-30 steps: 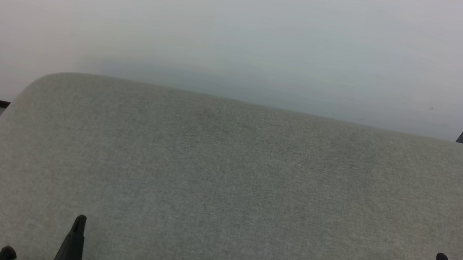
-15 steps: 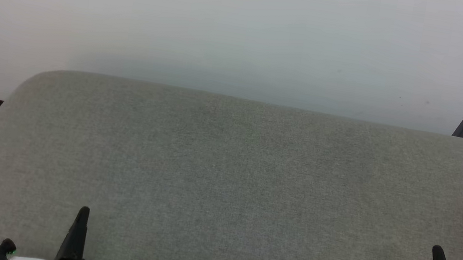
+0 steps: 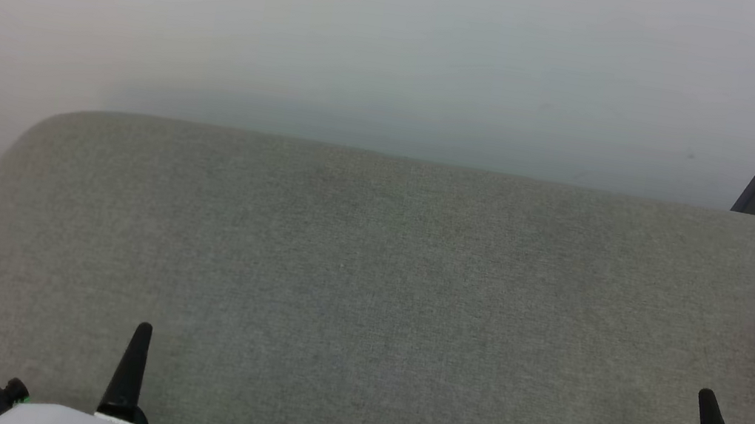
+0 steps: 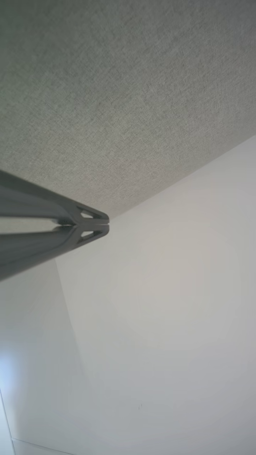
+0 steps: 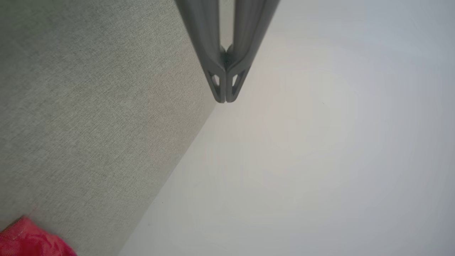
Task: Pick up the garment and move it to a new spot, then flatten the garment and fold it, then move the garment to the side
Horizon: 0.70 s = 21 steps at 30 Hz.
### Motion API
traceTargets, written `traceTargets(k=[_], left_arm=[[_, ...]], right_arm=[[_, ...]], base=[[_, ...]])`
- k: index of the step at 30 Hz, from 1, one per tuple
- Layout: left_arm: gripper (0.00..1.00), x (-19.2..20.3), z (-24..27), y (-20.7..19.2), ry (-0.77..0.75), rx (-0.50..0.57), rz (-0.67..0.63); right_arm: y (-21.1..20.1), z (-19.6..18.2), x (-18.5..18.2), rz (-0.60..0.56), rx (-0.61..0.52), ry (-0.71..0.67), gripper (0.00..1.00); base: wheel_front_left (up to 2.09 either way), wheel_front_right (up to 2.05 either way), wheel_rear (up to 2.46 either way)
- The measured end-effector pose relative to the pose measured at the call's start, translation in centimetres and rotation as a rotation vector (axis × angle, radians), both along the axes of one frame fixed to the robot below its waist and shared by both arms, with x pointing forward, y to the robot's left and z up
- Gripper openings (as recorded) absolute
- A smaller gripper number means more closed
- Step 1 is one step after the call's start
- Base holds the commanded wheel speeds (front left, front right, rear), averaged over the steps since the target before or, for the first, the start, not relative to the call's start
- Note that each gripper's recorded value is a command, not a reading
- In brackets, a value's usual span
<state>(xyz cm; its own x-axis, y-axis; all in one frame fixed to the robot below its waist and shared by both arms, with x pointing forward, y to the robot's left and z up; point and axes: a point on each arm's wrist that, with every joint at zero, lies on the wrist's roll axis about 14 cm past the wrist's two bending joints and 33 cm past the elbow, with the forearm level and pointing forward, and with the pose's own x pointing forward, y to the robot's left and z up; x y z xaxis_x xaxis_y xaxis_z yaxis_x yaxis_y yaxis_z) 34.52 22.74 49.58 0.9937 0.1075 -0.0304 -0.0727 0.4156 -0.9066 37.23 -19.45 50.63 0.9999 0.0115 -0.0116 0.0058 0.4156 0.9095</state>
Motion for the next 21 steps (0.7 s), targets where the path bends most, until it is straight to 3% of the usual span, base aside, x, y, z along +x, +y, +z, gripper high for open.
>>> traceTargets(k=[21], left_arm=[[0.00,1.8,0.4,-1.0,-0.018,-0.184,-0.037]], right_arm=[[-0.2,-0.1,0.7,-0.004,0.183,0.005,0.00]], base=[[0.00,0.00,0.00]])
